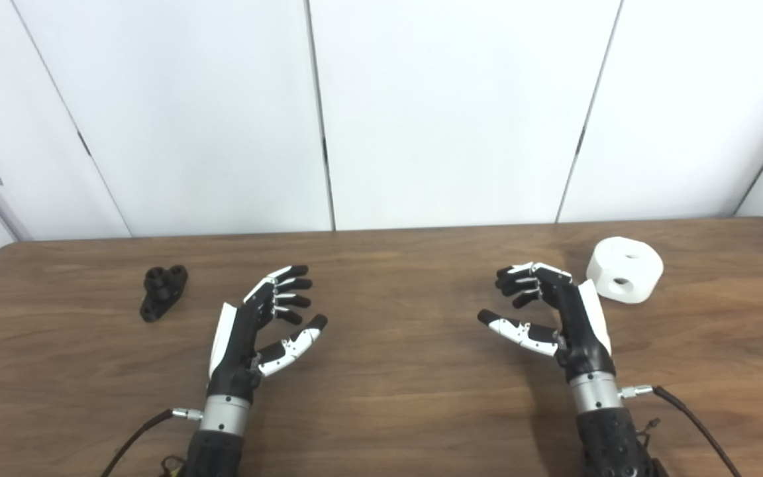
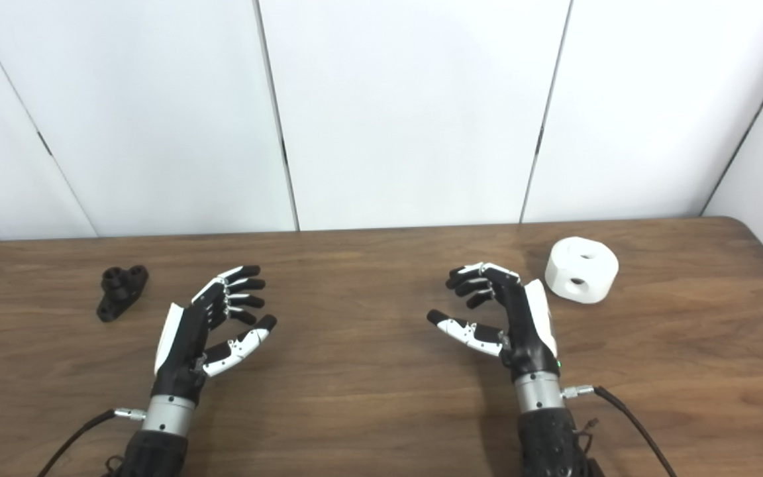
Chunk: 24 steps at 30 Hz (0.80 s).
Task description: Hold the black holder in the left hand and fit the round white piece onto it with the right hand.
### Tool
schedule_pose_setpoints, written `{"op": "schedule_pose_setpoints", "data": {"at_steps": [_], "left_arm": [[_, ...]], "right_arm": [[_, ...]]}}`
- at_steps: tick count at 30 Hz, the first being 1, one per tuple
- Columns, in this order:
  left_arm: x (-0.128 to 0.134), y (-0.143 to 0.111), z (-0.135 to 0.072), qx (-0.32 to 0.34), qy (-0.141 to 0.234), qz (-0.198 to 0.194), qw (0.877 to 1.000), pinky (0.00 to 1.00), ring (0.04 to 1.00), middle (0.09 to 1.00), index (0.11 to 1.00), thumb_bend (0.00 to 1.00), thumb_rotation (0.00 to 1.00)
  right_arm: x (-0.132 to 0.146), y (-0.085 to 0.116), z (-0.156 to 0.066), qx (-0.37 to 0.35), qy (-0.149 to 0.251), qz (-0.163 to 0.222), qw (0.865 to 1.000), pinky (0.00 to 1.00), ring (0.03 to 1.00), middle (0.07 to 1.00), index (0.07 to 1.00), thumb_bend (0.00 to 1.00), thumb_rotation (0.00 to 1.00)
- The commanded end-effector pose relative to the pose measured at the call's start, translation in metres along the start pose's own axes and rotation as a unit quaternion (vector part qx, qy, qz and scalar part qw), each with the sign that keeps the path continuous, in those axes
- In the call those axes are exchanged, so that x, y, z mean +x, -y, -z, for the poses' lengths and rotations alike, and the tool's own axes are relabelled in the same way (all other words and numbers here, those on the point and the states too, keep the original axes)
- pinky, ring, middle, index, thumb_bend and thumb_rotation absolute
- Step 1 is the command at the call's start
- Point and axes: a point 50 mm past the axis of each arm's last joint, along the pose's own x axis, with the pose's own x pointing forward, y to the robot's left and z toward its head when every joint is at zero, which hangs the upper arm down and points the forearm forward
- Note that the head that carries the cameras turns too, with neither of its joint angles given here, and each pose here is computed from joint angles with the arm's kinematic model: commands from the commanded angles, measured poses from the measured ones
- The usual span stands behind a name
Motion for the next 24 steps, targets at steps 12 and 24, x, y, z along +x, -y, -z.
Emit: {"op": "schedule_pose_setpoints", "data": {"at_steps": [12,24], "left_arm": [[0.012,-0.002,-0.015,-0.005,0.034,-0.001,0.999,0.54,0.643,0.728,0.783,0.57,0.12],[0.012,0.017,-0.019,-0.005,0.038,0.001,0.999,0.54,0.644,0.728,0.774,0.57,0.13]], "right_arm": [[0.013,0.003,-0.013,0.02,0.045,-0.014,0.999,0.45,0.556,0.679,0.856,0.57,0.11],[0.009,0.02,-0.007,0.014,0.045,-0.007,0.999,0.45,0.552,0.671,0.808,0.55,0.02]]}}
